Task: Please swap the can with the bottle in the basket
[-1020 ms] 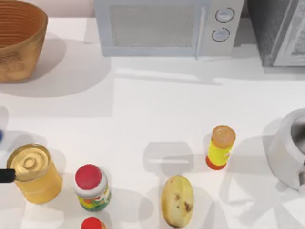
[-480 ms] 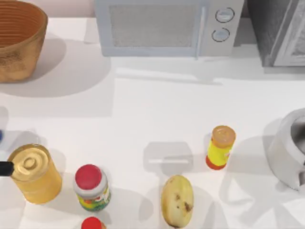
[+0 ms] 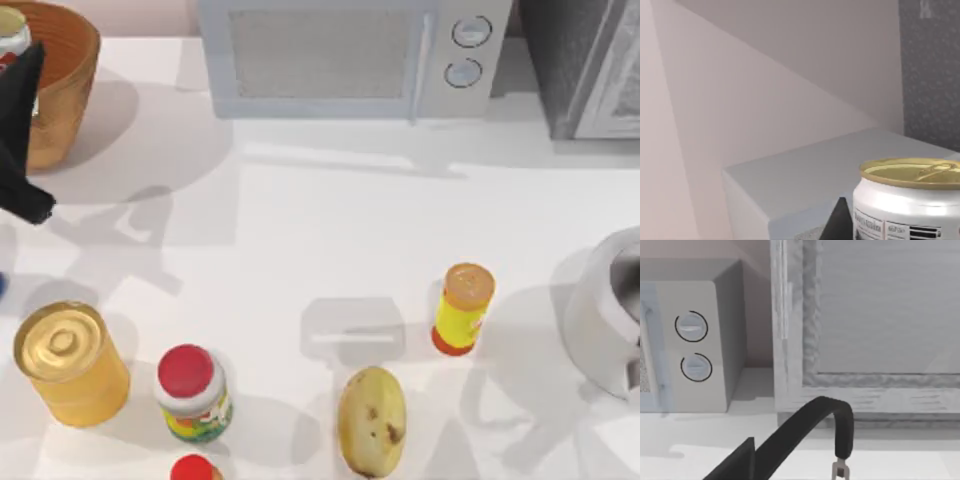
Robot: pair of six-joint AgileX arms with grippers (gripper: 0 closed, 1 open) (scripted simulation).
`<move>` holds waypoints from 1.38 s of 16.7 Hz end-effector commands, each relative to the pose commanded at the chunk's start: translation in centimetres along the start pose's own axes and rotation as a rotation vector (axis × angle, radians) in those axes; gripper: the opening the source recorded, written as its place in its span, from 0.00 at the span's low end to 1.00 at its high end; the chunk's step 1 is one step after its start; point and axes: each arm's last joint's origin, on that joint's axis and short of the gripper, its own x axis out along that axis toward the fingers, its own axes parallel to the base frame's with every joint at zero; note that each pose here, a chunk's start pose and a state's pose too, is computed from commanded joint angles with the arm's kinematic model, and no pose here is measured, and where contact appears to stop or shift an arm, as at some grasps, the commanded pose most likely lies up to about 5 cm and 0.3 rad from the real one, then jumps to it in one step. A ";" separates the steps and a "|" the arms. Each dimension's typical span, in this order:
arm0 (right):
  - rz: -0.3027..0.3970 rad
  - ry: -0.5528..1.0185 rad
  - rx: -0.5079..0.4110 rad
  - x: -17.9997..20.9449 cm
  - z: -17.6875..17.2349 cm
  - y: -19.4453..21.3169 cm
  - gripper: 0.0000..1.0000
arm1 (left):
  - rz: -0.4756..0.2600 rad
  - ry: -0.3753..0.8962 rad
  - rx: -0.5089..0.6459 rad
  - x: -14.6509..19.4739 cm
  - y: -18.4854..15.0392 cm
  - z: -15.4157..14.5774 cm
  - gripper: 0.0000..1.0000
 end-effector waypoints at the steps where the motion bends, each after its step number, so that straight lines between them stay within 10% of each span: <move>1: 0.000 0.000 0.000 0.0 0.0 0.0 1.00 | -0.082 -0.017 0.005 2.1 0.5 0.5 0.00; 6: 0.000 0.000 0.000 0.0 0.0 0.0 1.00 | -0.501 -0.075 0.004 14.1 0.9 -2.5 0.00; 13: 0.000 0.000 0.000 0.0 0.0 0.0 1.00 | -0.957 -0.037 -0.080 23.0 -4.6 -18.9 0.00; 18: 0.000 0.000 0.000 0.0 0.0 0.0 1.00 | -1.077 0.044 -0.162 21.1 -6.5 -27.8 0.00; 23: 0.000 0.000 0.000 0.0 0.0 0.0 1.00 | -1.080 0.072 -0.187 20.1 -6.4 -29.3 0.00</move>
